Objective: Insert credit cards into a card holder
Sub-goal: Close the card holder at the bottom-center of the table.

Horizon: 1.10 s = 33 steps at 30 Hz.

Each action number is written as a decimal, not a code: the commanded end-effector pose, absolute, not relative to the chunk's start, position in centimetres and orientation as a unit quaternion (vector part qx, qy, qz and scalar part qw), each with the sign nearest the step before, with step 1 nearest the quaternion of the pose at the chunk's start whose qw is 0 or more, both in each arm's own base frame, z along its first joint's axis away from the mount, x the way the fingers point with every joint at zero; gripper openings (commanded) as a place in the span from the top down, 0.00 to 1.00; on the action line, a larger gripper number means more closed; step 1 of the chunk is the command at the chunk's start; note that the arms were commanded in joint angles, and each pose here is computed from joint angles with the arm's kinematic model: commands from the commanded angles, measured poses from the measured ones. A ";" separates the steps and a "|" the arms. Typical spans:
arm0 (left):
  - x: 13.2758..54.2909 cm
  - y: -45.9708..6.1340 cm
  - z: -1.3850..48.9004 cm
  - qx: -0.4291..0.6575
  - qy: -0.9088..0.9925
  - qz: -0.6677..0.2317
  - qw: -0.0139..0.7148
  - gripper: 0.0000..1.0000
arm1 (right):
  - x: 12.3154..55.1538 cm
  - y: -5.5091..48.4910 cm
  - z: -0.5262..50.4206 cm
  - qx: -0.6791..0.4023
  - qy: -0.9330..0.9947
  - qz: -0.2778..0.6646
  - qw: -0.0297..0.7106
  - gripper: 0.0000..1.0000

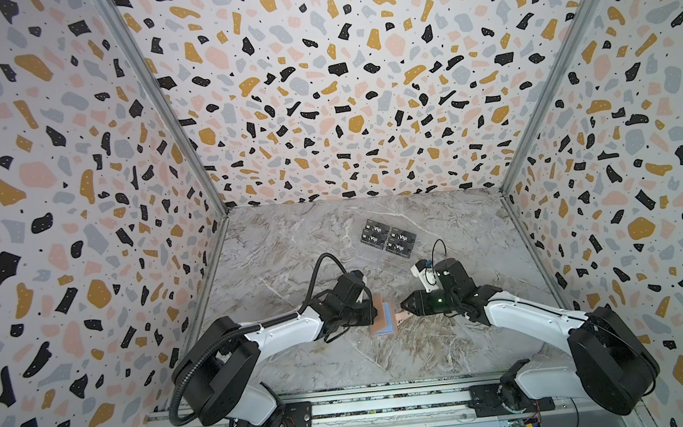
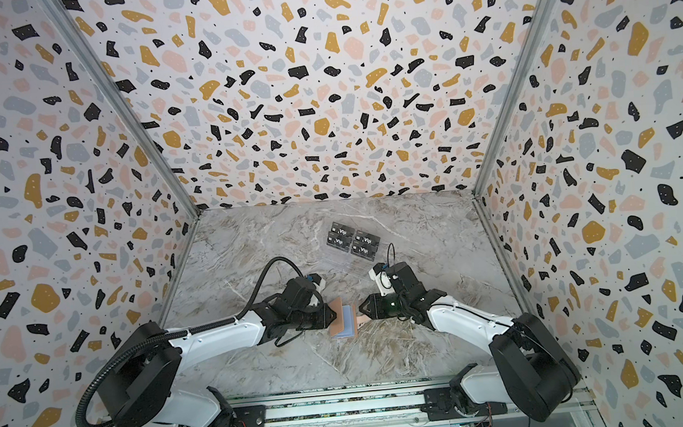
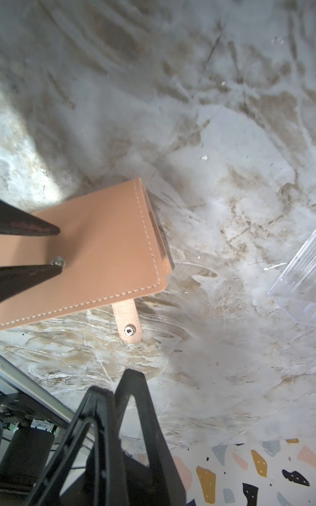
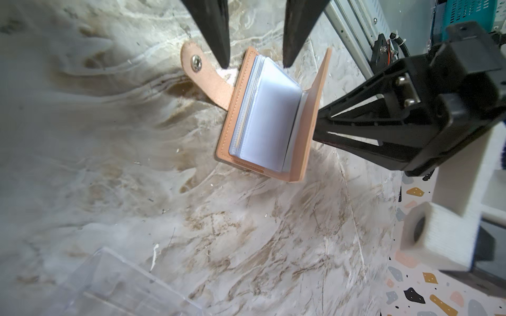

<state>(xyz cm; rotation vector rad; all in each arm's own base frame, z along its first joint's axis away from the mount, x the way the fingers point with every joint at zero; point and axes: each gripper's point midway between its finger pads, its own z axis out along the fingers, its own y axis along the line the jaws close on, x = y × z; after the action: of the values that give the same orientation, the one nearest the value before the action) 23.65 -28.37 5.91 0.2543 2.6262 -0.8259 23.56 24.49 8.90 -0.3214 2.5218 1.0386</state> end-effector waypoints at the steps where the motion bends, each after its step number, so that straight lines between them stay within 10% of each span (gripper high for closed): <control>1: 22.9 -28.4 4.5 0.111 0.936 -0.284 0.176 0.74 | 23.9 24.6 9.3 -0.117 0.903 0.365 0.196 0.66; 19: 22.1 -28.1 0.8 0.118 0.961 -0.204 0.144 0.69 | 22.7 26.8 8.4 -0.144 0.894 0.390 0.165 0.74; 33: 20.4 -26.8 -1.8 0.101 0.973 -0.172 0.115 0.68 | 23.3 22.5 7.4 -0.115 0.938 0.295 0.137 0.61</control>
<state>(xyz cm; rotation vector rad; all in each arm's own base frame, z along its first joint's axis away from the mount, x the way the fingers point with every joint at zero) 22.32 -29.91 2.33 0.3200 2.7105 -0.6915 24.58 23.56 9.20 -0.3198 2.6179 0.9088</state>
